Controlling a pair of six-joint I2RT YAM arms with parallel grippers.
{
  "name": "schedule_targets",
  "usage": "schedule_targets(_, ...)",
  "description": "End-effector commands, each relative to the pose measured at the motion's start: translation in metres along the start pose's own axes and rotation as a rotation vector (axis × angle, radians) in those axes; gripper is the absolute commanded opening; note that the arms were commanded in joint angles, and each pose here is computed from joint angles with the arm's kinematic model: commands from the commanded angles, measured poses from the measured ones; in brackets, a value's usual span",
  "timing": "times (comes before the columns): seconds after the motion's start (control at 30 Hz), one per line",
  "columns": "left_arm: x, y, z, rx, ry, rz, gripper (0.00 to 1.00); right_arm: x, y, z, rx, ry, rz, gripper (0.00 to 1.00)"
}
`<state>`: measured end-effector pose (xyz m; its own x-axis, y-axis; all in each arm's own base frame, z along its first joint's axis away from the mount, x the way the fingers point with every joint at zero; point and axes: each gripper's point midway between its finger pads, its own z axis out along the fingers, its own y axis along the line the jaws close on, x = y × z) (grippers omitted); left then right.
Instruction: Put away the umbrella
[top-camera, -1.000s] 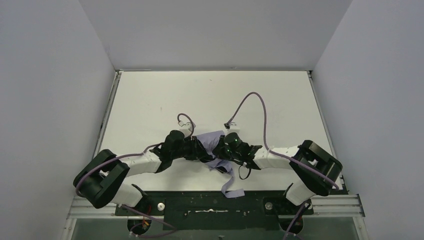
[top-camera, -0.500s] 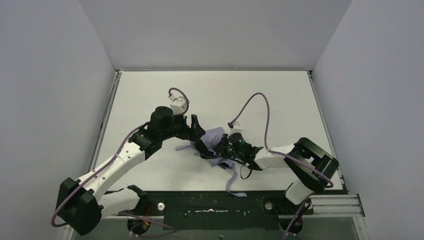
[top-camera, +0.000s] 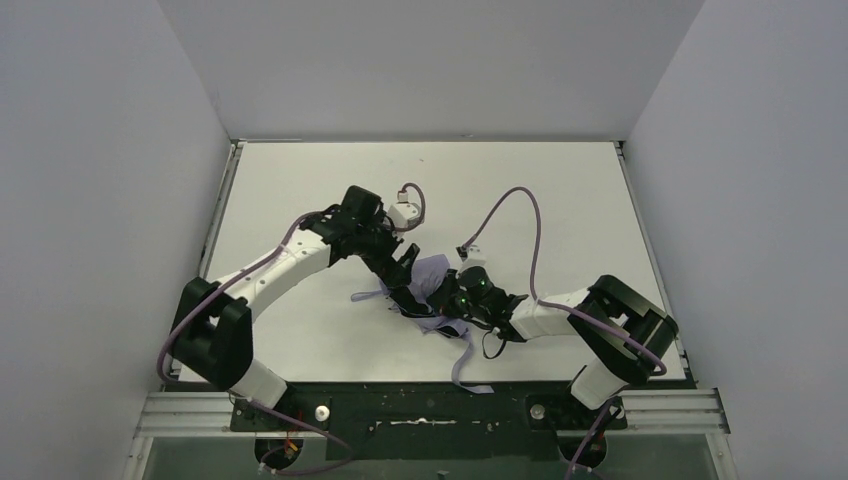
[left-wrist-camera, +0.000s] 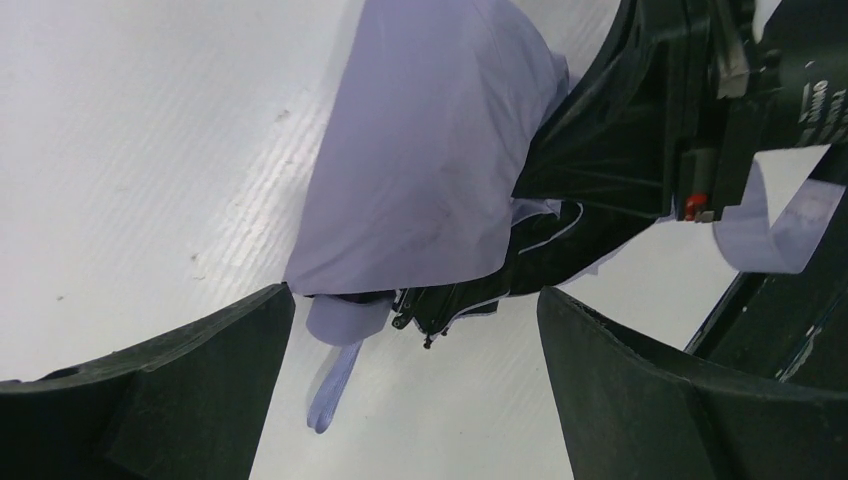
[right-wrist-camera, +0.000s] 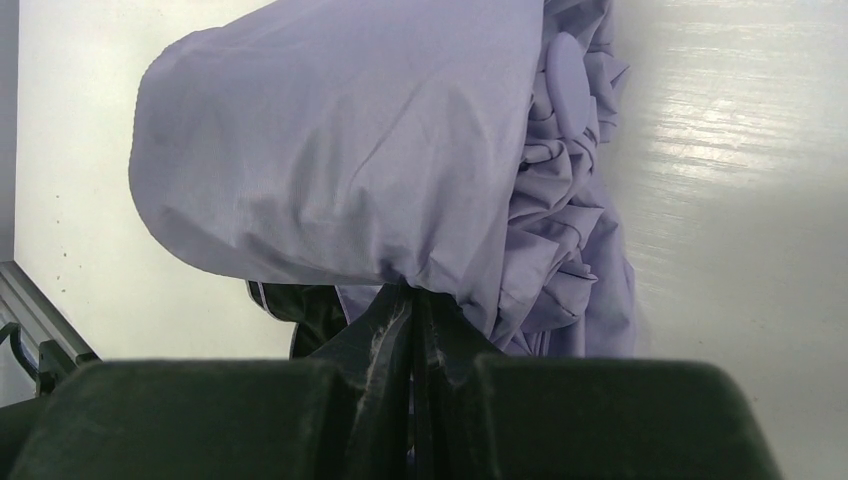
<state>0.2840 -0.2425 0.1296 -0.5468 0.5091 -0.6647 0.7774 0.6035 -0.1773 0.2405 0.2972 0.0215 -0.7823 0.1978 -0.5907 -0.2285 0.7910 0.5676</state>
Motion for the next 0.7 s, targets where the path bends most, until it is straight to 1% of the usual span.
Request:
schedule_targets(0.0, 0.003, -0.010, 0.013, 0.150, 0.049, 0.155, 0.91, 0.036, -0.034, -0.007, 0.101, 0.122, -0.029, 0.00)
schedule_targets(0.3, -0.003, -0.005, 0.037, 0.217, 0.067, 0.212, 0.92, 0.039, -0.035, -0.007, 0.089, 0.127, -0.018, 0.00)
schedule_targets(0.43, 0.003, 0.002, 0.047, 0.231, 0.116, 0.227, 0.92, 0.040, -0.035, -0.009, 0.088, 0.128, -0.014, 0.00)
schedule_targets(0.53, 0.002, 0.005, 0.051, 0.240, 0.103, 0.223, 0.93, 0.040, -0.036, -0.009, 0.091, 0.129, -0.014, 0.00)
schedule_targets(0.67, 0.018, 0.002, 0.053, 0.293, 0.146, 0.221, 0.93, 0.040, -0.035, -0.009, 0.087, 0.133, -0.017, 0.00)
